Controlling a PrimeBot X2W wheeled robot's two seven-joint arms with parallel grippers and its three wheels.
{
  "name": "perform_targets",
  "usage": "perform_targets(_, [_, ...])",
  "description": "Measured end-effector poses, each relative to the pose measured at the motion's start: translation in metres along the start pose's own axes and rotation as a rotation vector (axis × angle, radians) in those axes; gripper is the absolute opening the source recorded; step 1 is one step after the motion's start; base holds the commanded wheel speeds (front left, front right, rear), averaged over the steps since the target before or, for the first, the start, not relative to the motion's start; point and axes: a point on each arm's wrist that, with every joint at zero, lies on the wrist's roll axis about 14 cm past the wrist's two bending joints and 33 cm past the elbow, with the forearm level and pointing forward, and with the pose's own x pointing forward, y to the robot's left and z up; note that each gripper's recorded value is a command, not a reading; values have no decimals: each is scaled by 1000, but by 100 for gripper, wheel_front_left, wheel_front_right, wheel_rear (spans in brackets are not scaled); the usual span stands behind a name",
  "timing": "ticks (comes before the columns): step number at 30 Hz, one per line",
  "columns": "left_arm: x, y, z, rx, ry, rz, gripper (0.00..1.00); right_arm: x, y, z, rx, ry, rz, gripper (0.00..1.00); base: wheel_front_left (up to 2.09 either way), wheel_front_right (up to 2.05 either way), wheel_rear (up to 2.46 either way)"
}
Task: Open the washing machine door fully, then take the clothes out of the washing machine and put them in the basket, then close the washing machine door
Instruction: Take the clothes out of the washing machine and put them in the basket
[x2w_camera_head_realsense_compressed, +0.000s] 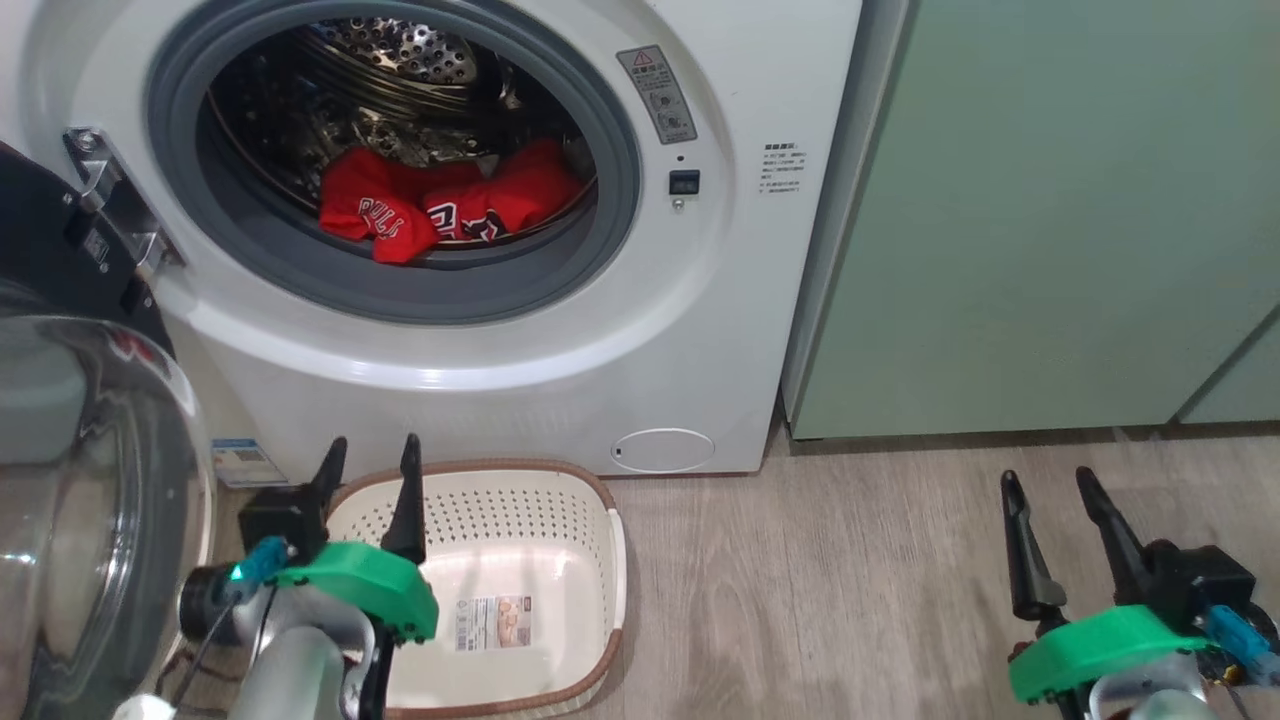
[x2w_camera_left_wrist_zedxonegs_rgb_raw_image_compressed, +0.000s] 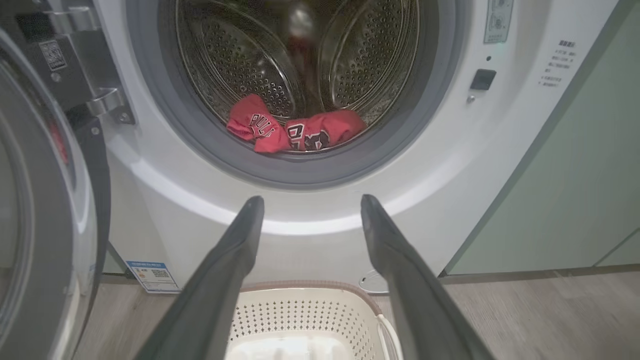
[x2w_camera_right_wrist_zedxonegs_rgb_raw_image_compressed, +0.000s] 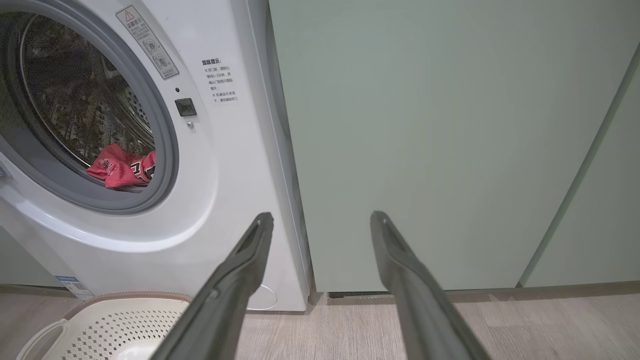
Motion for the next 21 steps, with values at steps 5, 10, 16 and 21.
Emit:
perform_targets(5, [2, -8, -18, 21, 59, -16, 100, -2, 2, -6, 3, 17, 2, 100, 0, 0, 0])
perform_targets(10, [20, -22, -35, 77, 127, -55, 100, 1, 2, -15, 12, 48, 0, 100, 0, 0, 0])
perform_targets(16, [75, -38, -34, 137, 208, -104, 100, 20, -2, -22, 16, 71, -10, 100, 0, 0, 0])
perform_targets(21, [116, -40, -42, 157, 315, -112, 100, 34, -5, -33, 30, 99, -28, 100, 0, 0, 0])
